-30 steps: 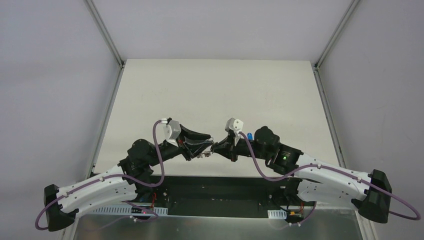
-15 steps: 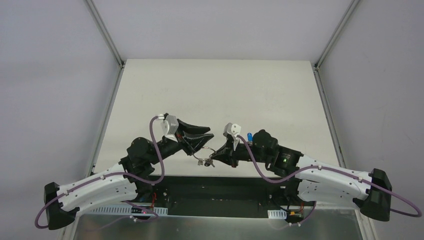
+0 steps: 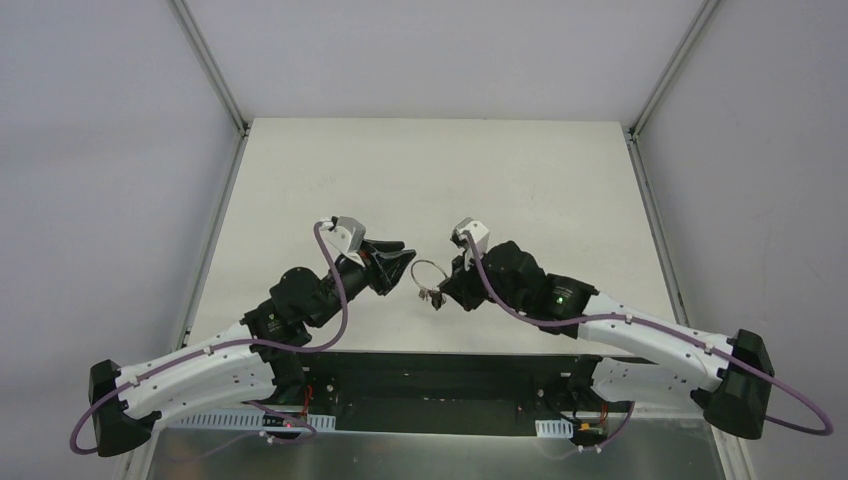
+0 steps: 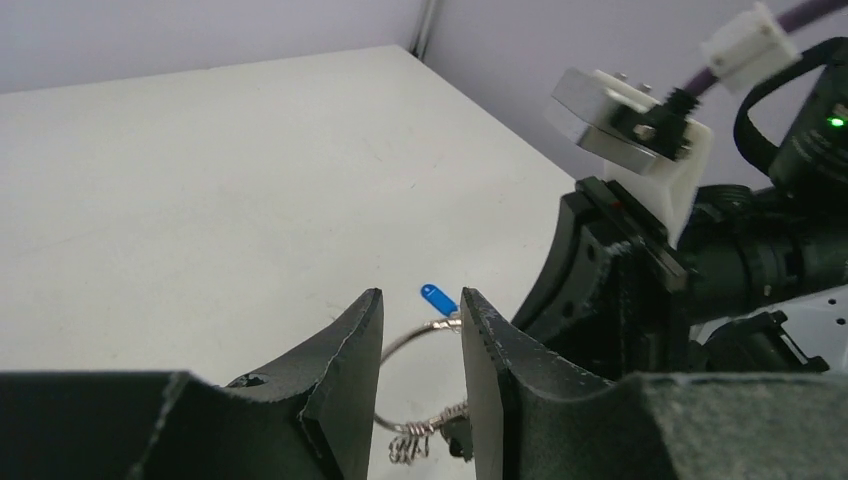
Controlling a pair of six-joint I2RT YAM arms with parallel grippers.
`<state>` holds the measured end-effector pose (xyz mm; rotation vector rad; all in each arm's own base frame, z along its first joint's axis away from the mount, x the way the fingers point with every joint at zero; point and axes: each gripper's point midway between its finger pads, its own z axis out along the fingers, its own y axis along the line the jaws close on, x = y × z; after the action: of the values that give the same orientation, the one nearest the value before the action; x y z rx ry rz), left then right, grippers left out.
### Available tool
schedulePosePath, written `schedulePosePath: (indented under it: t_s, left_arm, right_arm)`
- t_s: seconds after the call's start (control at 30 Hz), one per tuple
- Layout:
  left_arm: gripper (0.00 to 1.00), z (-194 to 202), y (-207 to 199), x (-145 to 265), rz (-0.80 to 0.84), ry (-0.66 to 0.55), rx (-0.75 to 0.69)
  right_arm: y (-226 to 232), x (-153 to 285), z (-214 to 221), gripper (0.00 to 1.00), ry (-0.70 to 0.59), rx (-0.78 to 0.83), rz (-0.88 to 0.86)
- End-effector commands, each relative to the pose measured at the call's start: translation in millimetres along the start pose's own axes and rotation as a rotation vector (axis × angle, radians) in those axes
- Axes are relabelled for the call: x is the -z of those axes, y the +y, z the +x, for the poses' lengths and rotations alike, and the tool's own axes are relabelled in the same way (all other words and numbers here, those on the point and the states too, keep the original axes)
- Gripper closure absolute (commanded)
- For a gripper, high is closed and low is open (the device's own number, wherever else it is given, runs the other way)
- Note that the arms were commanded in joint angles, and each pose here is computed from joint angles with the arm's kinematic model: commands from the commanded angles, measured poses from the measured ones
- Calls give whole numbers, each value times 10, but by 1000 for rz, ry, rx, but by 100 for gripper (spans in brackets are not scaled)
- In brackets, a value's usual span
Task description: Put the keys on the keyring
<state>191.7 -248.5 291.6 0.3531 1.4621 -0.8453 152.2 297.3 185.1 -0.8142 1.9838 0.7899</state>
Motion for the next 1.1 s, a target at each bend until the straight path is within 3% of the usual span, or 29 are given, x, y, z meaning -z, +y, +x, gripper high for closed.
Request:
schedulePosePath:
  t_s: [0.0,0.13,0.27,0.67,0.8,1.07]
  left_arm:
    - [66,-94,109,33,-74,-16,1]
    - [66,1,195,88,-108,4,2]
    - [66,41,263,151,-132,5,7]
    - [66,116,359,211,-162,14,-29]
    - [66,145,361,215,-158,19,-35]
    - [66,129,410,307,-171,9,-30]
  right_arm:
    - [-262,-116,-33,100,33,-225,92]
    - [-261,-302,26,100,102,-403,30]
    - [-475,-471,87,100,123,-498,123]
    - [-1743,-162,-129,100,20,-165,828]
    - [-2061,-236,-95,100,54,-16,1027]
    - [-1845,-1060,35,98,92,177,1000]
